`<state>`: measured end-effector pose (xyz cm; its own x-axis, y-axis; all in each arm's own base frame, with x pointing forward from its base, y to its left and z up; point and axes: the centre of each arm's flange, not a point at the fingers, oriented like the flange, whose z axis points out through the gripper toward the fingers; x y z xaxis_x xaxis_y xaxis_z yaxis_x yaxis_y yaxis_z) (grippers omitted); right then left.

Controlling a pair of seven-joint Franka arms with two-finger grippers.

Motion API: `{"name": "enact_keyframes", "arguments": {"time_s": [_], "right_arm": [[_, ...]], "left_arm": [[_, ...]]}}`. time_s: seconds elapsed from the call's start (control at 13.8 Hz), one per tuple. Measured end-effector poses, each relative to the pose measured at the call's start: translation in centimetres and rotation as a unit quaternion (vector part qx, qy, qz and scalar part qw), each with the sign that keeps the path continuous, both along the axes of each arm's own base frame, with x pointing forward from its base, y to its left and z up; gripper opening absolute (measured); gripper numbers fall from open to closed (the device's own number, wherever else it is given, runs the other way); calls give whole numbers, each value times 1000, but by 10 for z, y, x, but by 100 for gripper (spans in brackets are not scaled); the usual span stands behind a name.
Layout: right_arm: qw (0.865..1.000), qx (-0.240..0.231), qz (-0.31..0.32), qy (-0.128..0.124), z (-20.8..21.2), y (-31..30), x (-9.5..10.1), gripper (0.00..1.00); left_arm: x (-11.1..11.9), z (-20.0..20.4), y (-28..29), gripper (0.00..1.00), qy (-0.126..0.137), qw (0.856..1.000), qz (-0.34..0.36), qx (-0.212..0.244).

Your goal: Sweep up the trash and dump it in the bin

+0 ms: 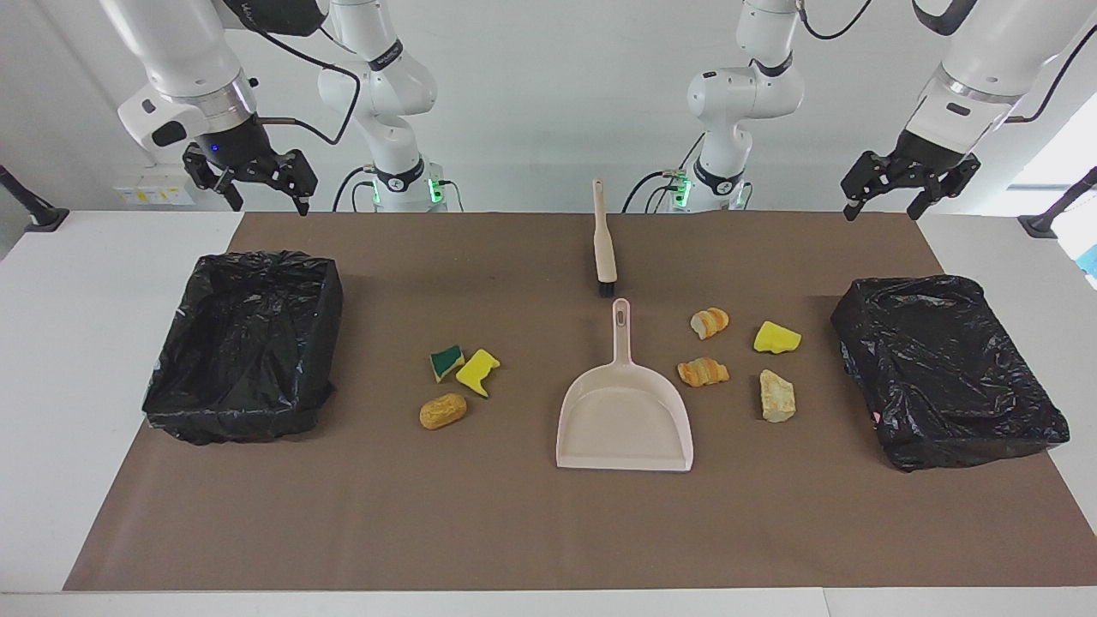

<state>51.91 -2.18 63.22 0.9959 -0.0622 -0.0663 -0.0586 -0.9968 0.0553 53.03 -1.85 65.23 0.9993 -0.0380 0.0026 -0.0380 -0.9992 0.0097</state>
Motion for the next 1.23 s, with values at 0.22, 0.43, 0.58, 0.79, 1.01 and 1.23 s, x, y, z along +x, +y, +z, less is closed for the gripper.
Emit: {"name": "enact_keyframes", "arguments": {"time_s": [0.22,0.43,0.58,0.79,1.01,1.23], "right_arm": [[1000,0,0,1,-1,0,-1,100],[1000,0,0,1,-1,0,-1,100],[1000,0,0,-1,-1,0,-1,100],[1000,0,0,-1,-1,0,-1,100],[1000,0,0,-1,-1,0,-1,100],[1000,0,0,-1,-1,0,-1,100]], "left_arm": [[-1,-2,-5,100,2,1000,-5,-1],[-5,-13,-20,100,12,1000,-18,-4],[-9,-25,-44,100,12,999,-40,-5],[-34,-55,-107,100,37,996,-84,-8],[-82,-76,-159,100,65,992,-112,-11],[-143,-92,-193,100,89,987,-131,-19]]}}
